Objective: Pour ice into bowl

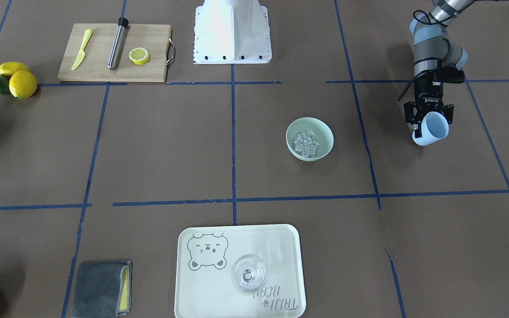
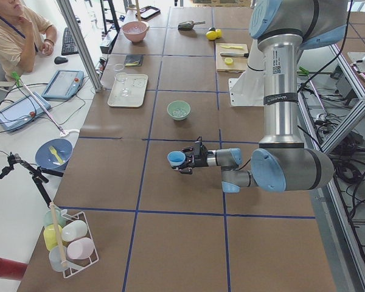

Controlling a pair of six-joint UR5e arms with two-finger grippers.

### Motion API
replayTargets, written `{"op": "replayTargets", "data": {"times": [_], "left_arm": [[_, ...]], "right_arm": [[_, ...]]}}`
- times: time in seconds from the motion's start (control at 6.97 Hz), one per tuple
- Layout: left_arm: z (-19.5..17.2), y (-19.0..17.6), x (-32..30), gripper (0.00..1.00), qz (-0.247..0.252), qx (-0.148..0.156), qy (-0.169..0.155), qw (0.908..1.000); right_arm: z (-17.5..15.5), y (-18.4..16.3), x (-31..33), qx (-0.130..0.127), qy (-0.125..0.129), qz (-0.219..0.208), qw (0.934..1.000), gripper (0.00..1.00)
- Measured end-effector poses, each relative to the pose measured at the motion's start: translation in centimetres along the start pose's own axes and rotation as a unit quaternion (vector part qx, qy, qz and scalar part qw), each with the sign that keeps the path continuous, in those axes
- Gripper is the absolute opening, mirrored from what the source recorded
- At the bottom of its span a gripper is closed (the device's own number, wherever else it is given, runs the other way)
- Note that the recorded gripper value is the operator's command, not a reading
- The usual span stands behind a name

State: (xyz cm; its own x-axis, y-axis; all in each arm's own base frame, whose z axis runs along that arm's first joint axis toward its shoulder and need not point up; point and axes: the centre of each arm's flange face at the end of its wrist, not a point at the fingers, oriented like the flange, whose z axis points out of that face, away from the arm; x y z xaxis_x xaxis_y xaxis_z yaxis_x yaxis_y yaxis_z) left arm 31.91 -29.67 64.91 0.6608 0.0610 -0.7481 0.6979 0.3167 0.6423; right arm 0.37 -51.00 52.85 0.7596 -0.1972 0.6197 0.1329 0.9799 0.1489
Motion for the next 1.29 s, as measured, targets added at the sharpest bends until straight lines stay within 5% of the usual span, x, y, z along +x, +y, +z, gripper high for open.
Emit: {"op": "replayTargets", "data": {"times": [0.14,0.29,0.43,0.57,1.29], "left_arm": [[-0.06,0.16,0.02,0.39,0.001,-0.001,0.001,1.0],[-0.08,0.3,-0.09,0.6,0.003,-0.002,0.0,1.0],[-0.1,0.42,-0.27,0.68,0.005,-0.003,0.0,1.0],[-0.12,0.47,-0.34,0.95,0.007,-0.004,0.0,1.0],[-0.52,-0.37,0.32,1.0,0.004,-0.02,0.019,0.9996]], "right_arm": [[0.03,0.01,0.02,0.0,0.0,0.0,1.0,1.0],[0.04,0.02,0.03,0.0,0.0,0.0,1.0,1.0],[0.05,0.02,0.03,0.0,0.0,0.0,1.0,1.0],[0.06,0.02,0.04,-0.001,0.0,0.0,1.0,1.0],[-0.06,-0.11,-0.05,0.001,0.0,-0.001,1.0,1.0]]}}
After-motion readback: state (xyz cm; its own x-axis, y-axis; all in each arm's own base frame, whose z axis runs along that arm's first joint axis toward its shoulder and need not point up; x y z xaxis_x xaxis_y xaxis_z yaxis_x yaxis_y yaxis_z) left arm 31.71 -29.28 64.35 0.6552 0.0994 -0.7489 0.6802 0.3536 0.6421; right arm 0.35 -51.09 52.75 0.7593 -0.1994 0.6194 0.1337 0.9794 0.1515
